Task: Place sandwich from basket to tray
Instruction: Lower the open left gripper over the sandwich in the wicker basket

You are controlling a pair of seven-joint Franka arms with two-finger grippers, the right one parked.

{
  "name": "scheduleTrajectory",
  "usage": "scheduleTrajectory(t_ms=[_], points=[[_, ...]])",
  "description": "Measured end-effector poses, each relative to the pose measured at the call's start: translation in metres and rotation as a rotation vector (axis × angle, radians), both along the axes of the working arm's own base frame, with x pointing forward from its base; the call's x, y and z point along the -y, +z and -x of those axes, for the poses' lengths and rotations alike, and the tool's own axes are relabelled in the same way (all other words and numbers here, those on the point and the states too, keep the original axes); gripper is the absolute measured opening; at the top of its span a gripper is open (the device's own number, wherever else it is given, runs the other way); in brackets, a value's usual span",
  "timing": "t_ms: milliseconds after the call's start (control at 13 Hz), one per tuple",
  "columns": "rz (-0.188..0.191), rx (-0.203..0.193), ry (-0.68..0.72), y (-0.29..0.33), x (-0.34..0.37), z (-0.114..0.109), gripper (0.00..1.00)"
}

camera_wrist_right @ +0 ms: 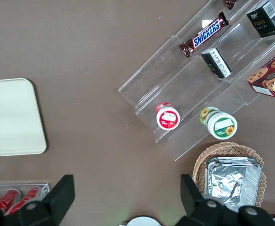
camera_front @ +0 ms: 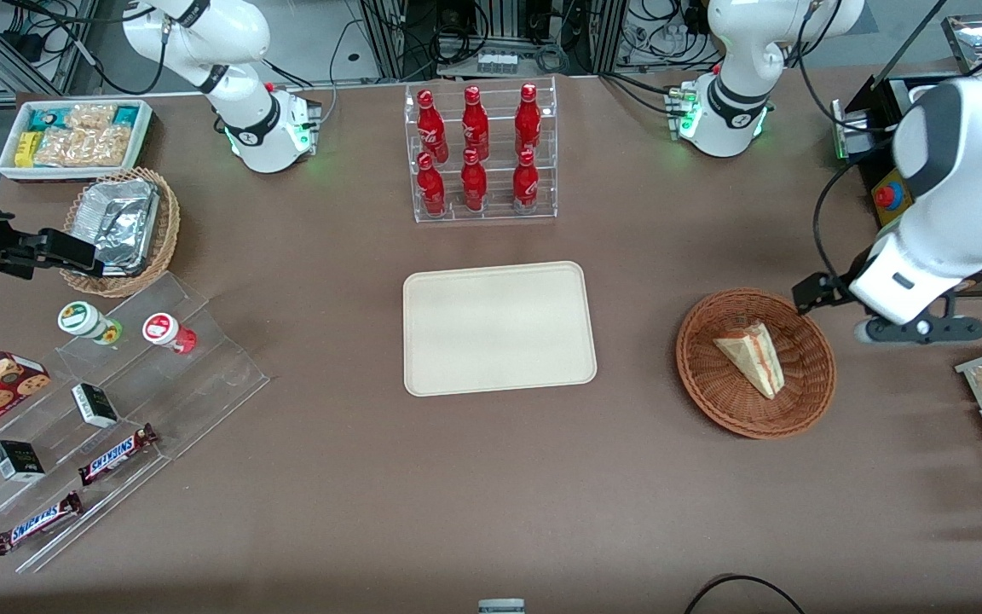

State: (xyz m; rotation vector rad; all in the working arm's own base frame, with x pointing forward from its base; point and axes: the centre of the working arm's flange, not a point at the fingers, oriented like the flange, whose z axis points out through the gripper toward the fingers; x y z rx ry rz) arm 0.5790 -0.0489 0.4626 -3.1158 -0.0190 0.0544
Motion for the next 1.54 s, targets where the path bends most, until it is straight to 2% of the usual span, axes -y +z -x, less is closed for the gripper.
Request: scheduleTrajectory(t_ms=[308, 462, 692, 1385, 1538], points=[[0.002, 0.016, 0.158, -0.073, 0.004, 0.000, 1.00], [0.003, 0.025, 0.232, -0.096, 0.006, 0.007, 1.00], [0.013, 0.060, 0.327, -0.131, 0.005, 0.021, 1.00], [-0.004, -0.016, 0.360, -0.189, 0.003, 0.031, 1.00], [-0.006, -0.029, 0.361, -0.200, 0.003, 0.031, 0.96]])
